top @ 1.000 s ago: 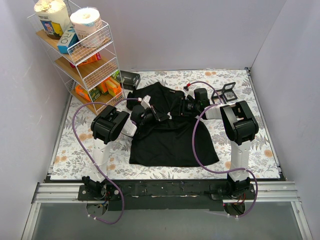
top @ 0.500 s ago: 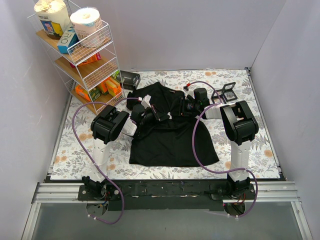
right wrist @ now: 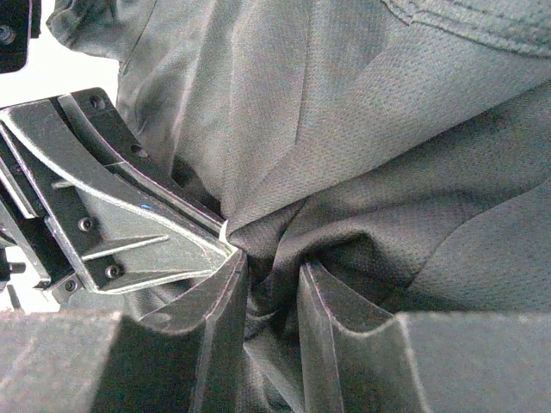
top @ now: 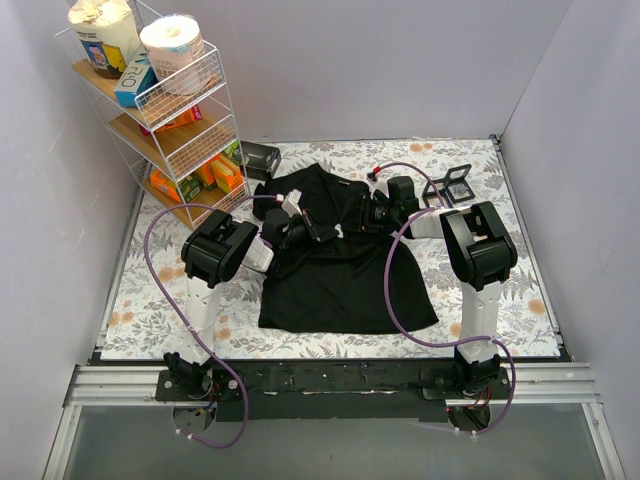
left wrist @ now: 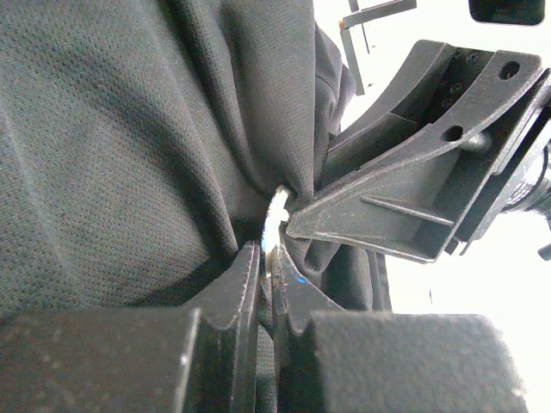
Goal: Pin the brooch onto the clothing
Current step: Pin the brooch to the clothes.
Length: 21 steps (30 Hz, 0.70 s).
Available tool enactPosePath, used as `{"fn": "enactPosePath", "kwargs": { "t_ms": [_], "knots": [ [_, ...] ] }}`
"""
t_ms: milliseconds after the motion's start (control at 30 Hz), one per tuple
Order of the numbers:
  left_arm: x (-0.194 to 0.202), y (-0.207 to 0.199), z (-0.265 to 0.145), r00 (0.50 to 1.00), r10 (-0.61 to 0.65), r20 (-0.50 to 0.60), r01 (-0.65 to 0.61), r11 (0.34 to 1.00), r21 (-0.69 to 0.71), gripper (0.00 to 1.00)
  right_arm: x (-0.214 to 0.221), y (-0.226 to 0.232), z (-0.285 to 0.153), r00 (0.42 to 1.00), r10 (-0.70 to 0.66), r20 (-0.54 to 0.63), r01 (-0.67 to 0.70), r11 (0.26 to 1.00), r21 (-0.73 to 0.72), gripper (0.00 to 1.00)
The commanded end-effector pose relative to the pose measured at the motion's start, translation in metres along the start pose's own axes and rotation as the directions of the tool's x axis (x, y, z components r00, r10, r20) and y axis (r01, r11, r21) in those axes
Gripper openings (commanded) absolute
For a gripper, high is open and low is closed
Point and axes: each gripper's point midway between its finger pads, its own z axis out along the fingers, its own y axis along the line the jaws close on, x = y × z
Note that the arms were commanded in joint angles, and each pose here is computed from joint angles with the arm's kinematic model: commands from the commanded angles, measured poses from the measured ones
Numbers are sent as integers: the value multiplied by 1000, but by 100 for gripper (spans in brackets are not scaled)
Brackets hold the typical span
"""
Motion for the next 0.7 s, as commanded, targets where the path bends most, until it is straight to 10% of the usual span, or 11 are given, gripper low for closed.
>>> {"fn": "enactPosePath", "kwargs": {
  "t_ms": [0, 667],
  "knots": [
    [-26, -48, 1, 995, 82, 59, -88, 989, 122, 0, 78, -30, 0, 973, 130, -191, -100, 983, 157, 34],
    [-26, -48, 10, 997, 73, 22, -75, 991, 115, 0, 75, -23, 5, 972, 126, -200, -94, 982, 161, 28]
  ]
}}
